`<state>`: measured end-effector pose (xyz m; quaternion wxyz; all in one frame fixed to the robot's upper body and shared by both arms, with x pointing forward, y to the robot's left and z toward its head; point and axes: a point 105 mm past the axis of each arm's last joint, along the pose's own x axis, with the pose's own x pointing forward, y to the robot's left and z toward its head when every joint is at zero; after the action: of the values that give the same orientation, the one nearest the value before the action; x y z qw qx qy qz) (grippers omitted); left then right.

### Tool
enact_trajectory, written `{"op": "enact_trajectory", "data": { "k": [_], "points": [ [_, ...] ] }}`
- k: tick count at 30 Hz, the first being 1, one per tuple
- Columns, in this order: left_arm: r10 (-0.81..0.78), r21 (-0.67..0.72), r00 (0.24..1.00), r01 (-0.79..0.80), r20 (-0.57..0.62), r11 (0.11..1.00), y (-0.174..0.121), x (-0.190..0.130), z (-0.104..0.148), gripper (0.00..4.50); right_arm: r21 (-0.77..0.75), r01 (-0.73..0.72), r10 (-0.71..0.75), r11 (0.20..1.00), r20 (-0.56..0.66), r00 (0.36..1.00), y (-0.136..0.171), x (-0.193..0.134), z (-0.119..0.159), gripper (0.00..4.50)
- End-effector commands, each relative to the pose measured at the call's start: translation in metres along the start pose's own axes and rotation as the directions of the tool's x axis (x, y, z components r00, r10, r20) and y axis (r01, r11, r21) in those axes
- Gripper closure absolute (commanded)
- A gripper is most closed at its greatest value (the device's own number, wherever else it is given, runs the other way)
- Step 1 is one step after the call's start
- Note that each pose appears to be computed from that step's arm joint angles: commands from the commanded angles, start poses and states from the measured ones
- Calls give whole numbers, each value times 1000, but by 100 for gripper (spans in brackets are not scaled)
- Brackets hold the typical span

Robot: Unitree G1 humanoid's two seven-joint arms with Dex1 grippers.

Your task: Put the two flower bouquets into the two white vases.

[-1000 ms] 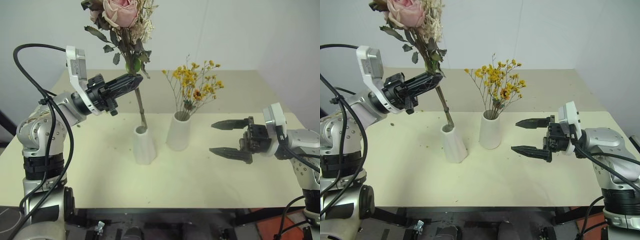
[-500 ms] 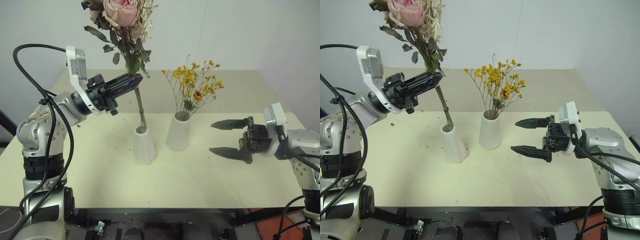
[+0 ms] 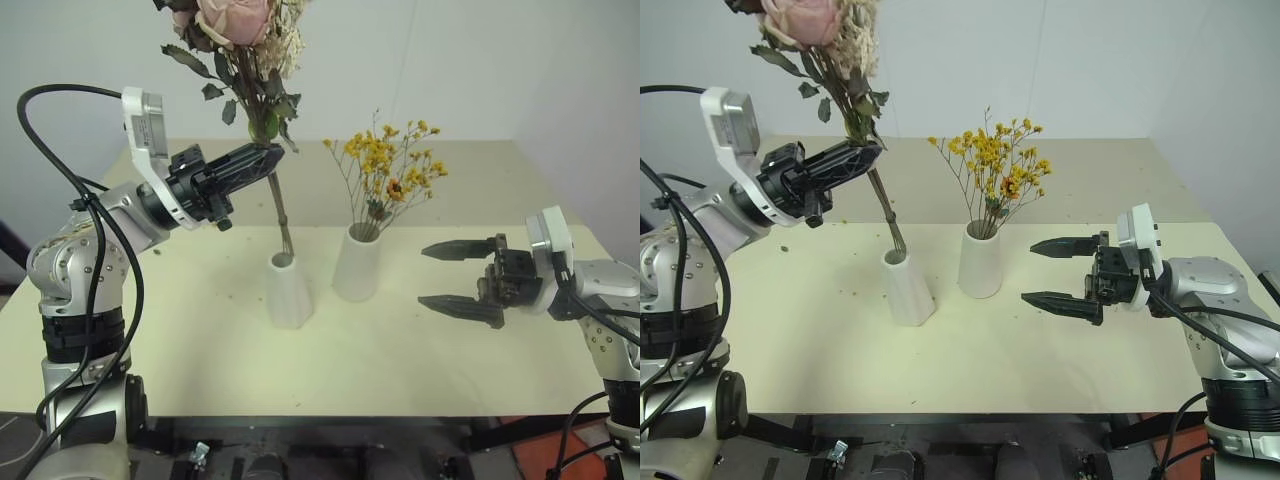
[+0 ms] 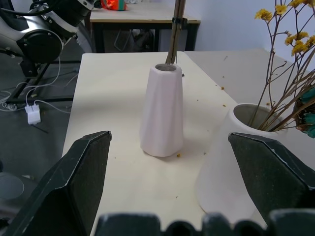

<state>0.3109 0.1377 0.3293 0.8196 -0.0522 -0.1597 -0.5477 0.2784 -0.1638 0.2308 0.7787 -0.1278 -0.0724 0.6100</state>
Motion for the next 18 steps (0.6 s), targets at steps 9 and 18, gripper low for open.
{"op": "enact_trajectory", "data": {
  "k": [9, 18],
  "points": [
    [-1, 46, 1000, 1, 5, 999, -8, -7, 9, 441, -33, -9, 10, 999, 26, 1000, 2, -1, 11, 0],
    [1, 39, 1000, -1, -7, 999, -8, -8, 4, 441, -31, -13, 14, 999, 27, 1000, 3, 0, 11, 0]
  ]
}}
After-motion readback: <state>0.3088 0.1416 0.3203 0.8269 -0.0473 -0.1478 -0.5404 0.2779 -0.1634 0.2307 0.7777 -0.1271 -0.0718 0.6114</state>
